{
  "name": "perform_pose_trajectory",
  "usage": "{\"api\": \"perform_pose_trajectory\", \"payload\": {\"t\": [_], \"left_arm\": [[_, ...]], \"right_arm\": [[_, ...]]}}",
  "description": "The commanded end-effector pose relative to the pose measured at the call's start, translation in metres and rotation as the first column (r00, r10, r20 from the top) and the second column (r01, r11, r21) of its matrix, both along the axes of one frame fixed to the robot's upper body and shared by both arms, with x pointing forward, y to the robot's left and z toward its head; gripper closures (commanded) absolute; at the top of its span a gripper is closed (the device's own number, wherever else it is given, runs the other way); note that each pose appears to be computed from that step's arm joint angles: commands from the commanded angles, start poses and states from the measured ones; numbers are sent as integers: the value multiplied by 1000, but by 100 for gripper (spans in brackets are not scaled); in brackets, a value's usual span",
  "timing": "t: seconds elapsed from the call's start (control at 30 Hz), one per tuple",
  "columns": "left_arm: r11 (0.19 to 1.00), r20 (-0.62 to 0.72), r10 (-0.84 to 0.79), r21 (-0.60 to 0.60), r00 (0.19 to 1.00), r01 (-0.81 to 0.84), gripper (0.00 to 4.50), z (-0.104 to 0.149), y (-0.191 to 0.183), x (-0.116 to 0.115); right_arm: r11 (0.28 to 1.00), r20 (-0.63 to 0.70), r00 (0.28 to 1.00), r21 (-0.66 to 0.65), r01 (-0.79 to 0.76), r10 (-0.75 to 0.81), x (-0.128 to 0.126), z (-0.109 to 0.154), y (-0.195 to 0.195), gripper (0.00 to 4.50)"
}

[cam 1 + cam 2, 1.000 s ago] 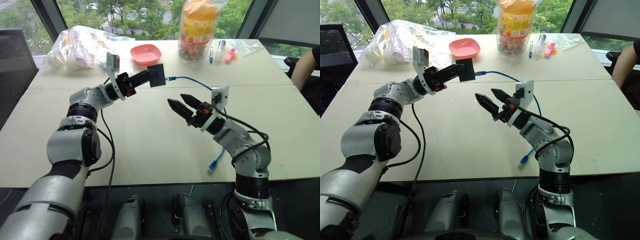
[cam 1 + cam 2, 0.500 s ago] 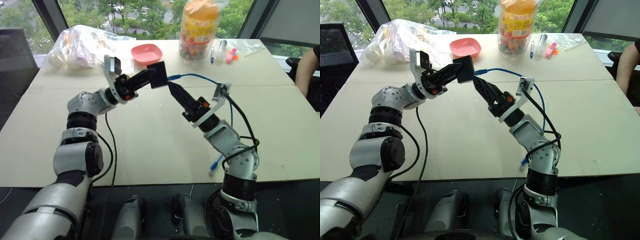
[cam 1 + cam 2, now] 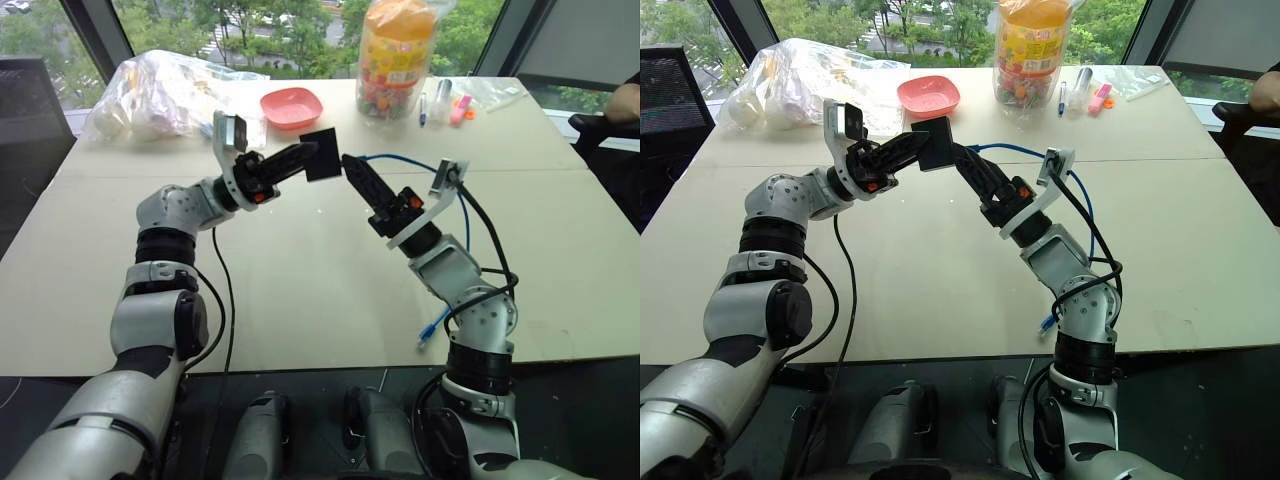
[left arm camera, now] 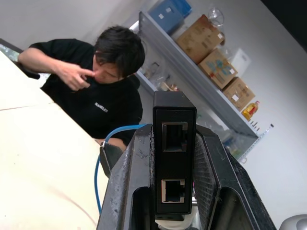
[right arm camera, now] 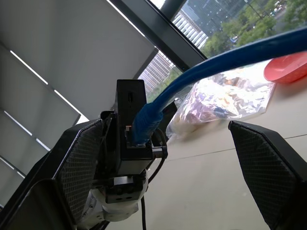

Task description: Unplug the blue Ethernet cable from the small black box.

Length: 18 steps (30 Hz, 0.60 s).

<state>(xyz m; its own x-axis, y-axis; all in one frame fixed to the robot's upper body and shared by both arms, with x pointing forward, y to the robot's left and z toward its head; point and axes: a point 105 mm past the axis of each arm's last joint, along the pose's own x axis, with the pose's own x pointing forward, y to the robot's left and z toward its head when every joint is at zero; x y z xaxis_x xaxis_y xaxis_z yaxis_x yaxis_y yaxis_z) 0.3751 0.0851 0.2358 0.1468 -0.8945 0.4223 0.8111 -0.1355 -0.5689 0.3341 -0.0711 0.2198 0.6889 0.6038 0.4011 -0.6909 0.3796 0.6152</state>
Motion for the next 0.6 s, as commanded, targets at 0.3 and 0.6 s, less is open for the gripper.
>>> {"api": "perform_pose_trajectory", "payload": {"t": [0.3,0.6], "left_arm": [[1000,57,-18,-25,998,19,403,14,-1,-5],[1000,52,13,-27,999,-11,403,12,0,-1]], "right_arm": [[1000,57,998,18,-7,6,0,14,3,362],[1000,37,999,13,-4,3,2,10,4,447]]}}
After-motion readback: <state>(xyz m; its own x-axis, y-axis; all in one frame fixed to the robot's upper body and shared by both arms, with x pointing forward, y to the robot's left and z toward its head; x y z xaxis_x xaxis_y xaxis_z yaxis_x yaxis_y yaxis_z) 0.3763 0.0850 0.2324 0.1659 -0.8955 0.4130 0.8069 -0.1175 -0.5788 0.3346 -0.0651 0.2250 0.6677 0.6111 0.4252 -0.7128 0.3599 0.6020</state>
